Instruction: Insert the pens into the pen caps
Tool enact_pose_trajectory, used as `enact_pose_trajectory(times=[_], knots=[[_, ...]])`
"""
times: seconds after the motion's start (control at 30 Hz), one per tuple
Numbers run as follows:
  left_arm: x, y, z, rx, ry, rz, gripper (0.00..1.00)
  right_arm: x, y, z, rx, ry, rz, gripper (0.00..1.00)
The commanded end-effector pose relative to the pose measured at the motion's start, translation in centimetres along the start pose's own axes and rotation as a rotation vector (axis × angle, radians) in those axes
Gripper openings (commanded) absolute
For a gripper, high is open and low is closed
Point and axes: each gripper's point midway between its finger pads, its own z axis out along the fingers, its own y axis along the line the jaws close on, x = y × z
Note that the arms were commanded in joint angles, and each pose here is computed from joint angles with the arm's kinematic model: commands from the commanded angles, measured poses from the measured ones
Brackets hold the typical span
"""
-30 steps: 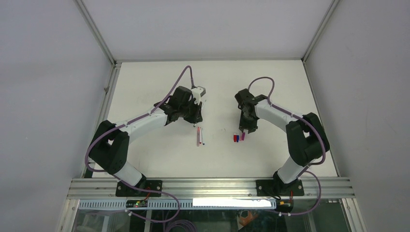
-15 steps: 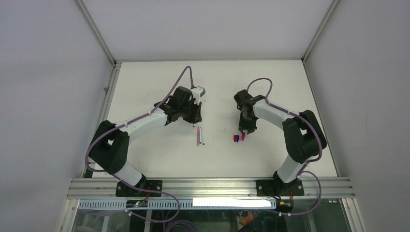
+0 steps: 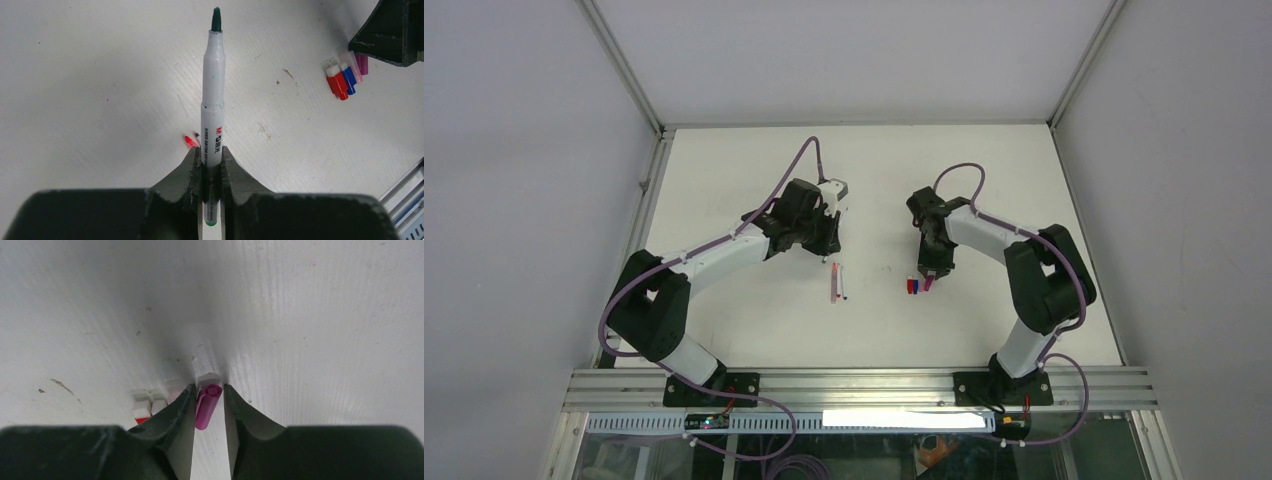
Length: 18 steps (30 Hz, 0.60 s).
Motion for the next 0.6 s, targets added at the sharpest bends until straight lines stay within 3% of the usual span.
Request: enact_pose_trajectory(times=[0.0, 0.17, 0.4, 0.57], knots=[[-1.32, -0.44, -1.05, -0.002, -0.053, 0.024, 0.0, -0.54, 0.18, -0.68, -0.008, -0.015, -0.003, 0.28], [-1.16, -0.46, -0.9, 0.0, -0.047, 0.022, 0.0, -0.27, 0.03, -0.75, -0.003, -0.007, -0.002, 0.2], [-1.09, -0.44, -0.76, 0.0, -0.043, 0.021, 0.0, 0.05, 0.12, -0.4, -0.009, 0.006, -0.002, 0.0], [-1.1, -0.46, -0.72, 0.002, -0.043, 0.021, 0.0, -0.73, -0.02, -1.09, -0.013, -0.039, 0.005, 0.0]])
